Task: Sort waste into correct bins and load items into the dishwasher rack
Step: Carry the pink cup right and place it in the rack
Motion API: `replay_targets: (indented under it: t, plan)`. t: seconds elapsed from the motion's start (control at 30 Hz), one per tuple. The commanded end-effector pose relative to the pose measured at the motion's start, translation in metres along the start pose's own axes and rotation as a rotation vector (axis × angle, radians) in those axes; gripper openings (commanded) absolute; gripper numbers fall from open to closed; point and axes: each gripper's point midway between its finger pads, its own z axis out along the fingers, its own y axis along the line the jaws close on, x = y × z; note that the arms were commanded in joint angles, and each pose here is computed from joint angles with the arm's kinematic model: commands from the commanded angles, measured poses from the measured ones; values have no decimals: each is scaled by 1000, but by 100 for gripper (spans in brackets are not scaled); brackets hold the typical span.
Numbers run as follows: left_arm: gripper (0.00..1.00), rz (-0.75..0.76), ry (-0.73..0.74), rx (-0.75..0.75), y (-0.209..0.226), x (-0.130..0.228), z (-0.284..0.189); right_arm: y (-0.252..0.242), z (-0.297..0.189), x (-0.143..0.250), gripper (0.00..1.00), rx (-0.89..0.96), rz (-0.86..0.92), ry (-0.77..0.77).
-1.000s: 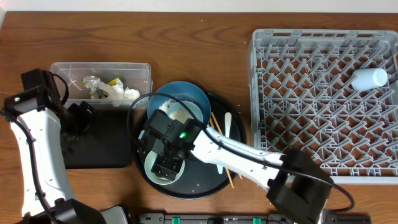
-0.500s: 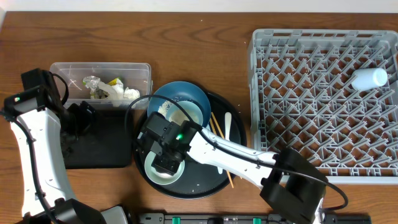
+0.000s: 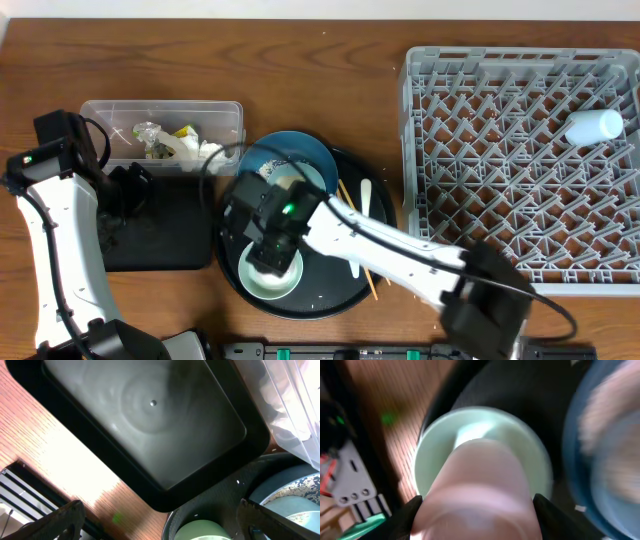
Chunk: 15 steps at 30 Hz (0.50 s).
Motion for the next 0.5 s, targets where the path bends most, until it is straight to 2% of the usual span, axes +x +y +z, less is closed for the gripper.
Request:
replay_targets:
  t: [0.0, 0.2, 0.47]
  plan:
    - [98, 0, 14, -10, 2, 3, 2, -22, -76, -32, 50, 88, 24, -190]
    - [98, 0, 14, -10, 2, 3, 2, -77, -140, -22, 51, 207, 140, -295]
    - [98, 0, 14, -10, 2, 3, 2, -188, -205, 59, 50, 364, 502, -293]
